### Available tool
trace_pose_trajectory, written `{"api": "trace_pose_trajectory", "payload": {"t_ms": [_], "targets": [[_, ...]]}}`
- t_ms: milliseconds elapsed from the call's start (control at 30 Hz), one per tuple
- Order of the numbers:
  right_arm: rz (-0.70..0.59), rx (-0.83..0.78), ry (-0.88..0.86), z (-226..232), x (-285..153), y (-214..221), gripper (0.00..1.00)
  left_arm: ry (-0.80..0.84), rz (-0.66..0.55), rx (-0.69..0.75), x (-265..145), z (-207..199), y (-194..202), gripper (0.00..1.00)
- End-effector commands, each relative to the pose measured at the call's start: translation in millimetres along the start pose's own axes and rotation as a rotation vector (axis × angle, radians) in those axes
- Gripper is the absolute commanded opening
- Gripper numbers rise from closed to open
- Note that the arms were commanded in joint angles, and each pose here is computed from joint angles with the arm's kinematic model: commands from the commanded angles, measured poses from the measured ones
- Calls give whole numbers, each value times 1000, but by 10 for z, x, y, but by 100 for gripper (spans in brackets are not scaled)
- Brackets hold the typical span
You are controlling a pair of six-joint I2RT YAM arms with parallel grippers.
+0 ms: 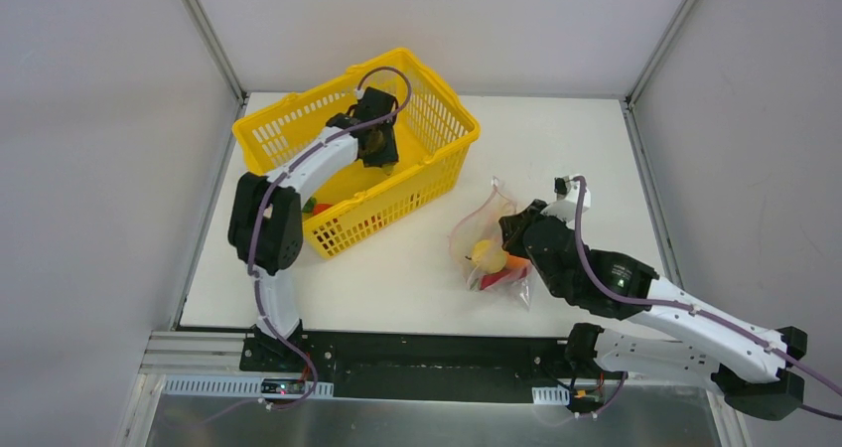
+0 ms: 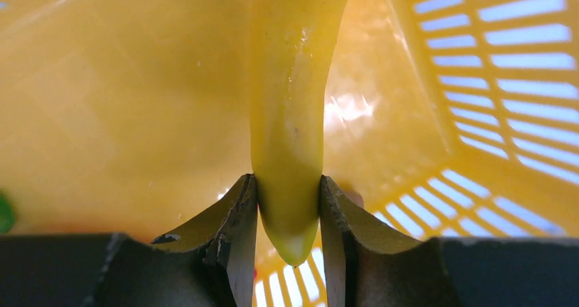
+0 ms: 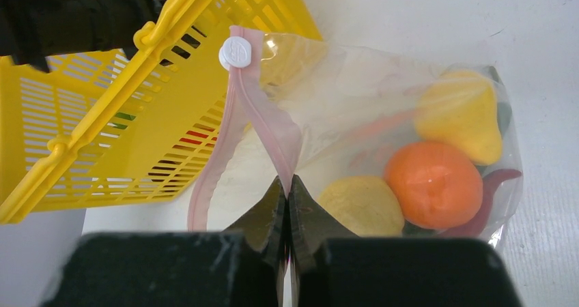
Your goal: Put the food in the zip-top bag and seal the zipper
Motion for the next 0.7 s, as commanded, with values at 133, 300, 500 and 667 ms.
{"api": "trace_pose_trajectory", "payload": {"t_ms": [133, 300, 500, 667], "targets": [[-23, 46, -33, 118, 5, -85, 2, 91, -228, 51, -1157, 121, -175, 0], [-27, 55, -31, 124, 10, -91, 1, 160, -288, 105, -1725, 209, -114, 0], [-35, 63, -29, 120, 22, -88, 1, 447, -324, 204, -2365, 117, 79, 0], [-46, 69, -38, 160, 32, -115, 1, 636, -345, 243, -2750, 95, 295, 0]]}}
Point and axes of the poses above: each gripper's point midway between its finger pads, its own x axis out along the fingers, its own z axis along the line the jaws close on, y = z × x, the point moved 7 cm from there along -x, back along the fingers, and after that the axes turned 5 degrees about x, right-handed, at the moved point
